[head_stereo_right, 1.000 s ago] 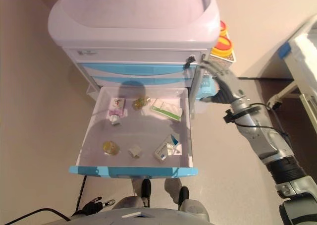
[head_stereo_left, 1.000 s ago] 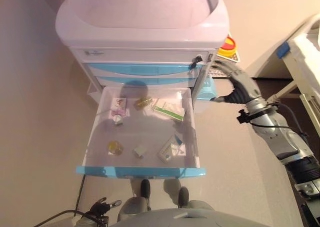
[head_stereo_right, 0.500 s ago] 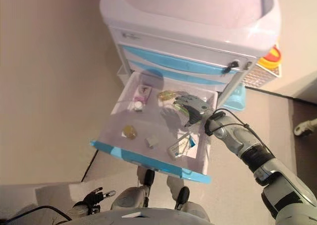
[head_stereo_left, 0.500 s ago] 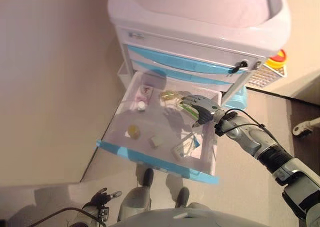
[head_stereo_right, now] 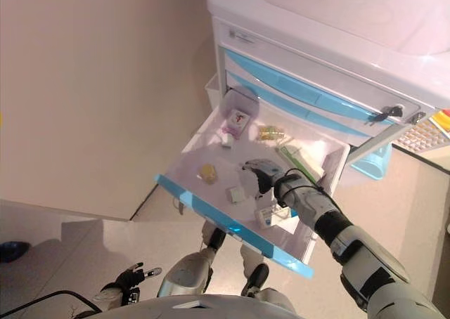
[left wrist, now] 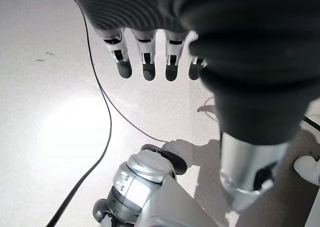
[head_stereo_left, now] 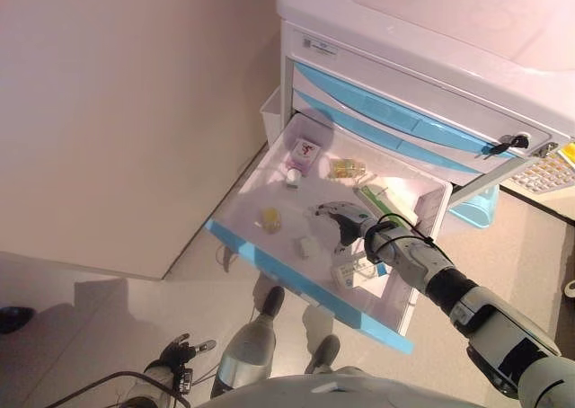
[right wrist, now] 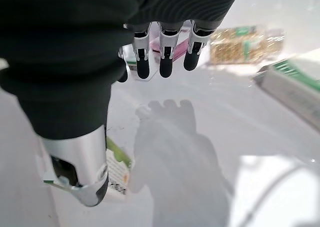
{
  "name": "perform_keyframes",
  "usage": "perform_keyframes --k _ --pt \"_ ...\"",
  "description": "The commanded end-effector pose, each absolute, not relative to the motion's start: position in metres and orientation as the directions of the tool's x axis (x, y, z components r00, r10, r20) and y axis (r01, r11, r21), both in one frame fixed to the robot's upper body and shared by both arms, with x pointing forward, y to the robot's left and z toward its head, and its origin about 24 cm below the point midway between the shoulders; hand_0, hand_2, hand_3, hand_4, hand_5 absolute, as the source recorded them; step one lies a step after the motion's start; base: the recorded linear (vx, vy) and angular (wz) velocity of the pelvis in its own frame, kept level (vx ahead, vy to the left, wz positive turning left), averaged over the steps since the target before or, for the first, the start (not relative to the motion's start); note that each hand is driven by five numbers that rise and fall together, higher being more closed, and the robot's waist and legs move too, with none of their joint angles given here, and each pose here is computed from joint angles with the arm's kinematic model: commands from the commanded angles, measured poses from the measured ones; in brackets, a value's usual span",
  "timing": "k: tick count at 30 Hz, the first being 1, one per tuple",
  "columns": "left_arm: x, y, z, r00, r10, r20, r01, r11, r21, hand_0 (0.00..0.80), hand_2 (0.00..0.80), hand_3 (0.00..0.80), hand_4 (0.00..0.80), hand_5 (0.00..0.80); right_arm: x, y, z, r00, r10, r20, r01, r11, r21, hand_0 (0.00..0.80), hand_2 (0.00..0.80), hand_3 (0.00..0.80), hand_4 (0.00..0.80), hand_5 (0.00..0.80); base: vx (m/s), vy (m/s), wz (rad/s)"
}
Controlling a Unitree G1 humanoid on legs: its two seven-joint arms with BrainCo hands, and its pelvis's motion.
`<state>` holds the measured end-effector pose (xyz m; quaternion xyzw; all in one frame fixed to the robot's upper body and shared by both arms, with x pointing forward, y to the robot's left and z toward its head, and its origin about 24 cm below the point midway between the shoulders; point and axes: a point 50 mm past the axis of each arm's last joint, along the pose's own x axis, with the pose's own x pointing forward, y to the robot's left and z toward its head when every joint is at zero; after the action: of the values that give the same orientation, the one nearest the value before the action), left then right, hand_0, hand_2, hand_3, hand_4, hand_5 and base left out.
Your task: Open the drawer and pick up the medicine
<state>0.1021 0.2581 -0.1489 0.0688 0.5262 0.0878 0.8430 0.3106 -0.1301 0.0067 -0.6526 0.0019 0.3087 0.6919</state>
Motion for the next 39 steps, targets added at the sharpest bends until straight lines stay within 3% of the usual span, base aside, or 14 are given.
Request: perform_keyframes --k 1,24,39 --pt "0.107 0.263 -0.146 0.444 0.216 -0.87 0.028 0.967 0.254 0.0 0.0 0.0 0.0 0.0 0.313 -0.107 0.012 0.785 0.476 -0.397 -0.399 -0.102 -0.911 0.0 0.0 0.0 0.0 0.0 0.012 -0.026 0.25" --pt "0.113 0.264 -0.143 0.47 0.217 -0.856 0.058 0.96 0.275 0.0 0.0 0.0 0.0 0.0 0.297 -0.091 -0.021 0.733 0.453 -0.508 -0.467 -0.208 -0.859 0.0 0.0 0.0 0.0 0.0 0.009 -0.011 0.05" --pt "0.113 0.25 -0.147 0.486 0.174 -0.856 0.085 0.966 0.244 0.0 0.0 0.0 0.0 0.0 0.305 -0.111 -0.027 0.89 0.314 -0.329 -0.292 -0.161 -0.943 0.0 0.0 0.0 0.0 0.0 0.0 0.0 0.0"
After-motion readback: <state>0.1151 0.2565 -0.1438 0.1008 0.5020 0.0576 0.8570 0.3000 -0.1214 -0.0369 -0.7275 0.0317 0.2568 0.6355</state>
